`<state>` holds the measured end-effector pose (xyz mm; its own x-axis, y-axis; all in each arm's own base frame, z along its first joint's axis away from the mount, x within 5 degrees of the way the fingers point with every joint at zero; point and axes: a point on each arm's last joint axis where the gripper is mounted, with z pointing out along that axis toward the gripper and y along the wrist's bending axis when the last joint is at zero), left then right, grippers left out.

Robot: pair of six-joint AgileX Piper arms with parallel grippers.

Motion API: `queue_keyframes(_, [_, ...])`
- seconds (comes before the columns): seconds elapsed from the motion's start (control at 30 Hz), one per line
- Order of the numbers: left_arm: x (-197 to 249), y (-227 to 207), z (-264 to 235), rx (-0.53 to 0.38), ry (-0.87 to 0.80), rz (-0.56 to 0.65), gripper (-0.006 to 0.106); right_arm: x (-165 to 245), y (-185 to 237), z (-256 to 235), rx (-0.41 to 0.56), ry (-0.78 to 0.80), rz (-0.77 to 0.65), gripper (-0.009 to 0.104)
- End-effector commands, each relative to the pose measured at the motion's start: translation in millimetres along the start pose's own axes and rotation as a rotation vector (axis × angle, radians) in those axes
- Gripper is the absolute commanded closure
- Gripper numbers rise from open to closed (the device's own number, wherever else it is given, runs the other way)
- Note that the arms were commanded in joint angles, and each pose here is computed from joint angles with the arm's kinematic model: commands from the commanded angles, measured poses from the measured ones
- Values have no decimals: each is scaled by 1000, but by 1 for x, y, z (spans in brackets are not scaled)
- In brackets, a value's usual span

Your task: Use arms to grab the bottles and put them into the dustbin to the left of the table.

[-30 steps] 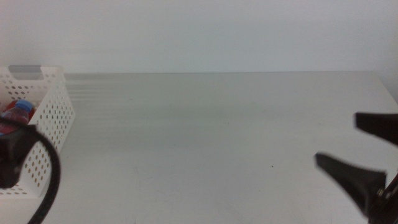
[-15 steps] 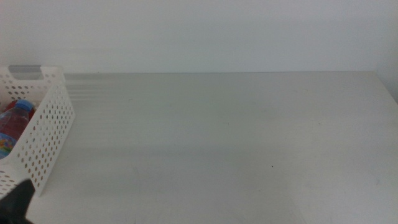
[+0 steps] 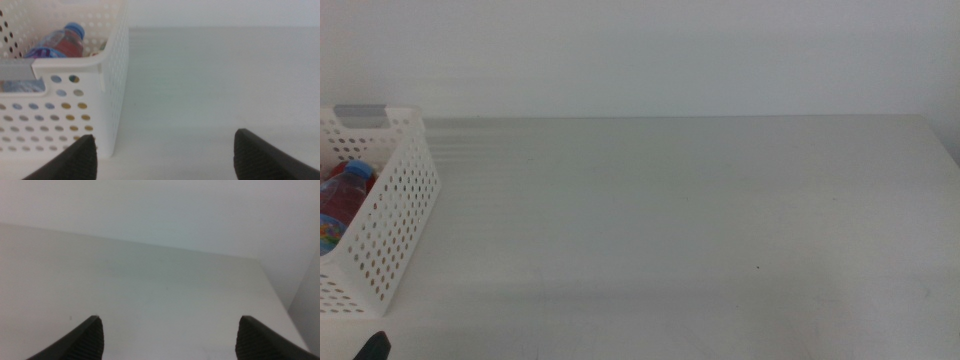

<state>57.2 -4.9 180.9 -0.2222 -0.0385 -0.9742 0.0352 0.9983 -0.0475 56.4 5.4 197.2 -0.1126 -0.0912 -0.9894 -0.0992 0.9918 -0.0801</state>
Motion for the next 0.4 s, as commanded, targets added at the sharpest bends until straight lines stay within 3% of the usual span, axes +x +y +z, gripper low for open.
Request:
queue_keyframes(0.0, [-5, 1, -2, -11, -108, -22, 10, -4, -1, -2, 19, -101, -14, 23])
queue_keyframes(0.37, [-6, 1, -3, -14, -137, -20, 10, 3, 0, -2, 16, -69, -14, 23])
